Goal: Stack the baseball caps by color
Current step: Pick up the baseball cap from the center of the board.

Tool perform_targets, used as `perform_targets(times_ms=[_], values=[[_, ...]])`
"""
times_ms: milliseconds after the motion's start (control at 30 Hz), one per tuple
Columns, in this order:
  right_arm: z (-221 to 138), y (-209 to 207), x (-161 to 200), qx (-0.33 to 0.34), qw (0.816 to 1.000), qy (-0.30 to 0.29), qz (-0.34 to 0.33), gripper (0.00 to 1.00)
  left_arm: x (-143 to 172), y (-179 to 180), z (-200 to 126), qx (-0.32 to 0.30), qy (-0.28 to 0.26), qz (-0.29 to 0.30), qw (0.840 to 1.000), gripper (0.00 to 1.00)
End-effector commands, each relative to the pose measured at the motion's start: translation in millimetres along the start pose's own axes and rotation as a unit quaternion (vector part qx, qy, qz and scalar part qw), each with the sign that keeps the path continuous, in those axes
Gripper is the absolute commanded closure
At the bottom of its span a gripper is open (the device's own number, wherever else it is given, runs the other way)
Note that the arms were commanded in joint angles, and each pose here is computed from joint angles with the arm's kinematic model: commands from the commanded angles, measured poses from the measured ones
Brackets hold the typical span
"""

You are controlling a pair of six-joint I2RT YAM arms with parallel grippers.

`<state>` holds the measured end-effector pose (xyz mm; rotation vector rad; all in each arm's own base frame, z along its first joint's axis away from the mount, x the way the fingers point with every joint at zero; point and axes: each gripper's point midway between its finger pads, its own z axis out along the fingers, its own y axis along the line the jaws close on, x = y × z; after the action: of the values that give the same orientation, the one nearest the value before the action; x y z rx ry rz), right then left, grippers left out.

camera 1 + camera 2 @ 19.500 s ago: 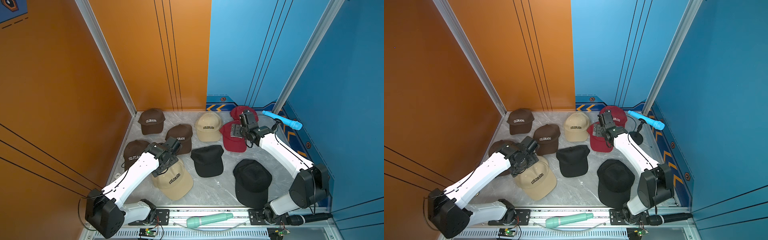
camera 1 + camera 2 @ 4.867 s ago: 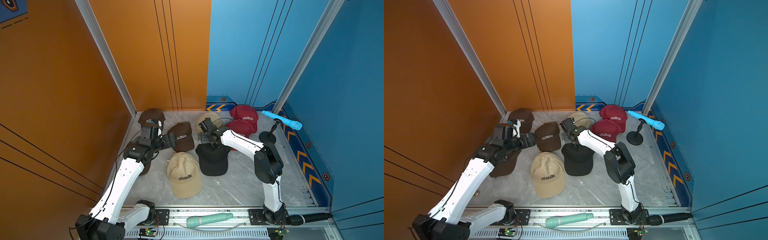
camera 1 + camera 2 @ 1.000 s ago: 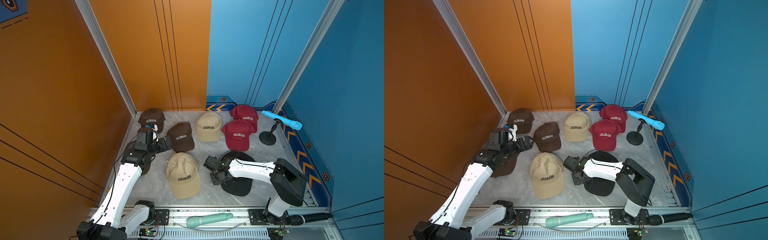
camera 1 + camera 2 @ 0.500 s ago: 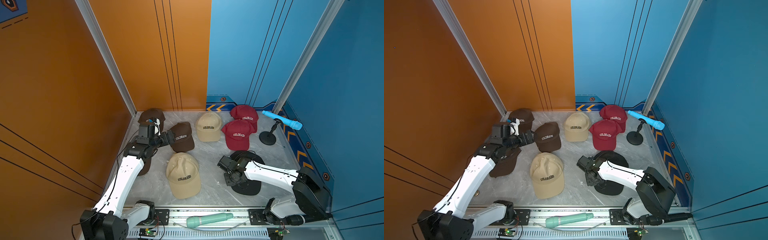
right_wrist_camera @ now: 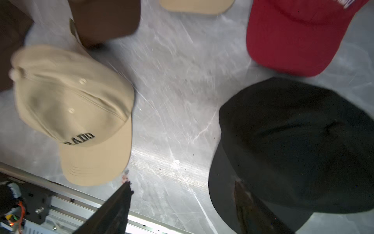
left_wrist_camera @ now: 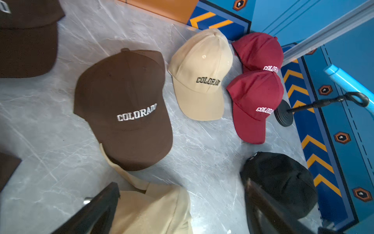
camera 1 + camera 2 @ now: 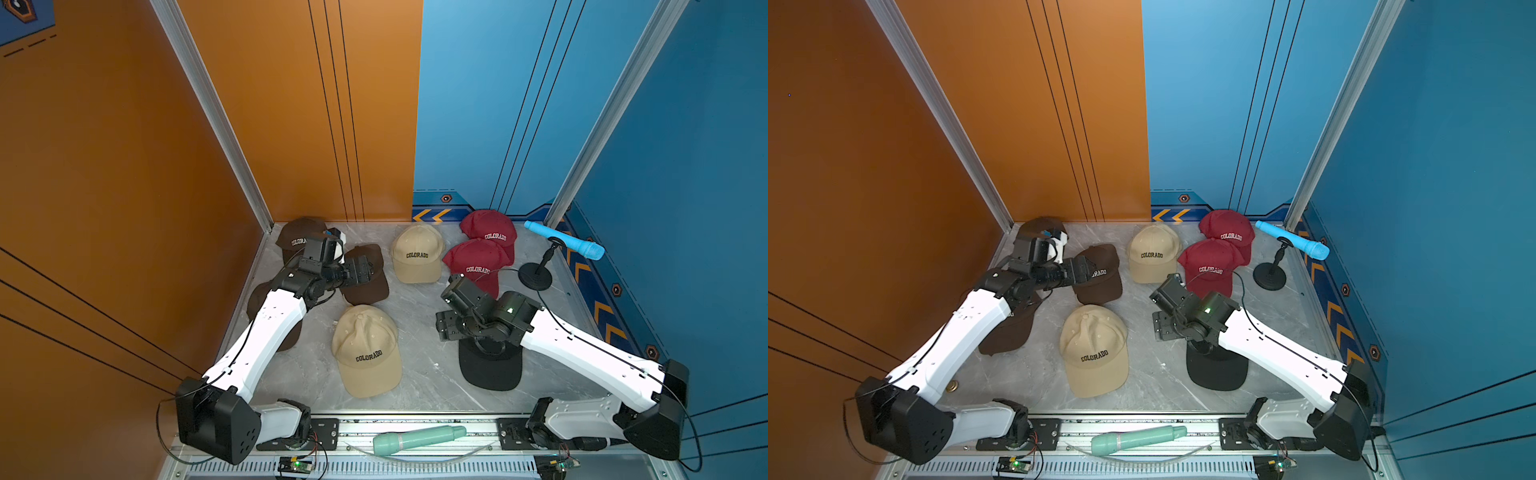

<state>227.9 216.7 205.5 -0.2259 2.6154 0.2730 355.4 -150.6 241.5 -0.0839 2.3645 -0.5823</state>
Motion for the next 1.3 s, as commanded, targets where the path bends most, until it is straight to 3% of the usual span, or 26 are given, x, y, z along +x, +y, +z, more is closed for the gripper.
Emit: perform_targets(times_ms=[0,267,533,667,767,800,1033,1267], values=[[-12.2,-24.7,-19.9,0.042,0.999,-0.023,0.012,0.18,2.5,-4.3,2.1,-0.031,0.015,-0.001,0.999,0.02],[2.7,-52.4,-72.8,0.034,0.996,-0.049,0.07,0.14,21.7,-0.7,2.8,-0.087,0.053,-0.03,0.994,0.02],[28.9,-73.0,-116.9,0.078,0.993,-0.049,0.076,0.14,51.9,9.3,-16.6,-0.117,0.09,-0.064,0.987,0.02],[39.2,-80.3,-126.4,0.088,0.991,-0.051,0.085,0.13,56.6,5.0,-6.1,-0.126,0.099,-0.063,0.985,0.02],[45.3,-82.4,-126.3,0.075,0.991,-0.048,0.095,0.07,33.1,-14.6,16.7,-0.121,0.098,-0.033,0.987,0.02],[45.6,-82.5,-125.0,0.071,0.992,-0.048,0.095,0.0,21.7,-21.6,27.0,-0.121,0.094,-0.023,0.988,0.02],[29.2,-92.0,-116.3,0.076,0.99,-0.065,0.096,0.0,-48.2,-63.3,118.7,-0.105,0.067,0.01,0.992,0.02],[13.3,-106.2,-104.9,0.083,0.988,-0.077,0.107,0.0,-76.1,-82.3,210.1,-0.108,0.024,0.048,0.993,0.02]])
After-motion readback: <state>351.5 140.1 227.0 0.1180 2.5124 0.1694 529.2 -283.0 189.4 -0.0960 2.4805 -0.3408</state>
